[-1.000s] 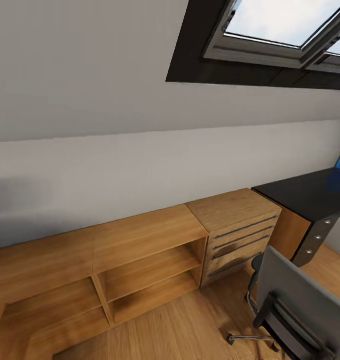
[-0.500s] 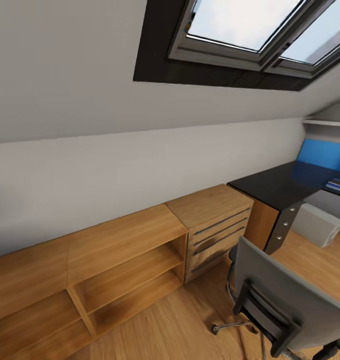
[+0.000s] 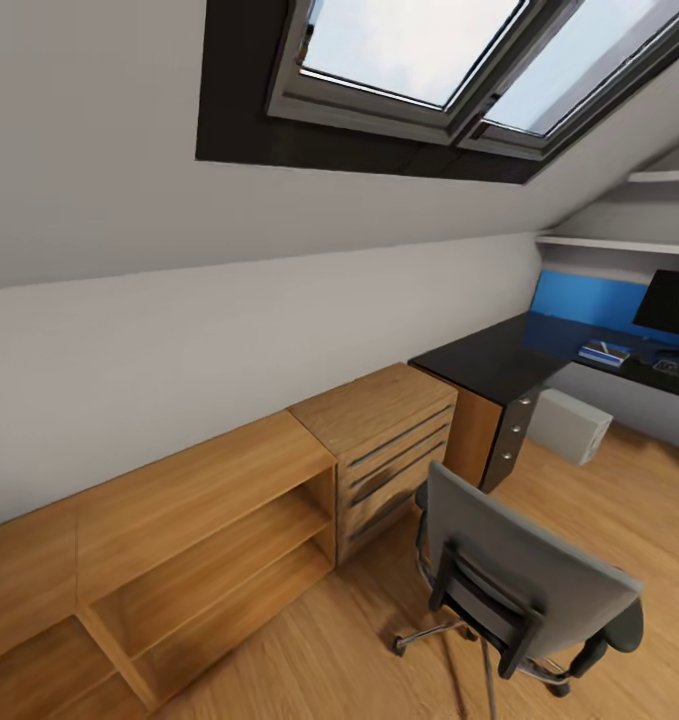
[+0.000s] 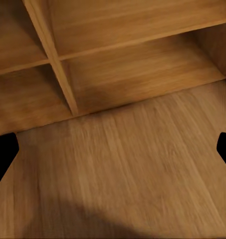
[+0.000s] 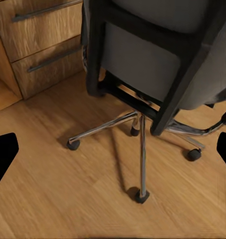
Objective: In the bedroom, organize the workspace by keeping the computer under the desk, ensuring the monitor is on the desk, placing the keyboard on the desk next to the monitor, placing the mouse on the desk next to the keyboard, moving the folder from the swivel chair onto the desk next to the mouse, stacking the notebook on top of the folder with the pen on top of the notebook, and positioning the swivel chair next to the desk.
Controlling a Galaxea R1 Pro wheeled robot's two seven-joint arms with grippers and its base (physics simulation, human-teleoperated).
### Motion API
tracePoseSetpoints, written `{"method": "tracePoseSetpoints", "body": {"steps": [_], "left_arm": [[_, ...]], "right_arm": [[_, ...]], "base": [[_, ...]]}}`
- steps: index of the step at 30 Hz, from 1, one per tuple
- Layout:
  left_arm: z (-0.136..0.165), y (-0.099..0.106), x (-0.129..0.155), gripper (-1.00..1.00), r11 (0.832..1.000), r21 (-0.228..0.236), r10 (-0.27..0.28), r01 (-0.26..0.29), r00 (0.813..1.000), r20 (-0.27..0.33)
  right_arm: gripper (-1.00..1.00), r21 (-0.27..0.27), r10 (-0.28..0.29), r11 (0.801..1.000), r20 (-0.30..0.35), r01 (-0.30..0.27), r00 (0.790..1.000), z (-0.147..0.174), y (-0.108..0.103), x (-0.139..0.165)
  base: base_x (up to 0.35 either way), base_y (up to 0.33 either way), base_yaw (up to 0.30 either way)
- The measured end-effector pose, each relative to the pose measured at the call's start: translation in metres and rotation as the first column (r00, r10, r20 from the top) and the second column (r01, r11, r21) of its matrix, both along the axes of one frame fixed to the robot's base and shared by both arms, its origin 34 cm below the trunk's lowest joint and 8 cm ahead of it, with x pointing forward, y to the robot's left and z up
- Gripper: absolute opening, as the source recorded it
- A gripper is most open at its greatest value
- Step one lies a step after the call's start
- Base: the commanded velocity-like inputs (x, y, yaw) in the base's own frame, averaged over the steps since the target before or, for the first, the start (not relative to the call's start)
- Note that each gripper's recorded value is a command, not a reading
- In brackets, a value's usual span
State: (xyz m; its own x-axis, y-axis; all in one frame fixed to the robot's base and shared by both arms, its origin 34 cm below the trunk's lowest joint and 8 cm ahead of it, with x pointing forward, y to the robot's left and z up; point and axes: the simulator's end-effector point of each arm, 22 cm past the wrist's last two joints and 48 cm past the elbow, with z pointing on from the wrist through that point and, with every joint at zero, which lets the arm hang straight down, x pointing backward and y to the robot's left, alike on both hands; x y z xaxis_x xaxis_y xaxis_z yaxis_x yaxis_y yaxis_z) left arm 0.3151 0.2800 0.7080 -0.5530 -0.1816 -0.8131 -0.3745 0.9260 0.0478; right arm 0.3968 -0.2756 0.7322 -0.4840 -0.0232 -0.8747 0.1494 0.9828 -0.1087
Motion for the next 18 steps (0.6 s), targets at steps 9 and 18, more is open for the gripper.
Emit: {"method": "tracePoseSetpoints", "body": {"steps": [9,18], "left_arm": [[0.0,0.0,0.0001,1.0,1.0,0.0,0.0,0.0,1.0,0.0],[0.0,0.0,0.0,1.0,1.0,0.0,0.0,0.0,1.0,0.0]], "right_arm": [[1.0,0.0,0.0,1.0,0.001,0.0,1.0,0.0002,0.0001,0.0003],[1.0,0.001,0.002,1.0,0.0,-0.002,1.0,0.0,0.0005,-0.0002]], "base": [[0.0,0.0,-0.297],[0.003,0.0,-0.297]]}}
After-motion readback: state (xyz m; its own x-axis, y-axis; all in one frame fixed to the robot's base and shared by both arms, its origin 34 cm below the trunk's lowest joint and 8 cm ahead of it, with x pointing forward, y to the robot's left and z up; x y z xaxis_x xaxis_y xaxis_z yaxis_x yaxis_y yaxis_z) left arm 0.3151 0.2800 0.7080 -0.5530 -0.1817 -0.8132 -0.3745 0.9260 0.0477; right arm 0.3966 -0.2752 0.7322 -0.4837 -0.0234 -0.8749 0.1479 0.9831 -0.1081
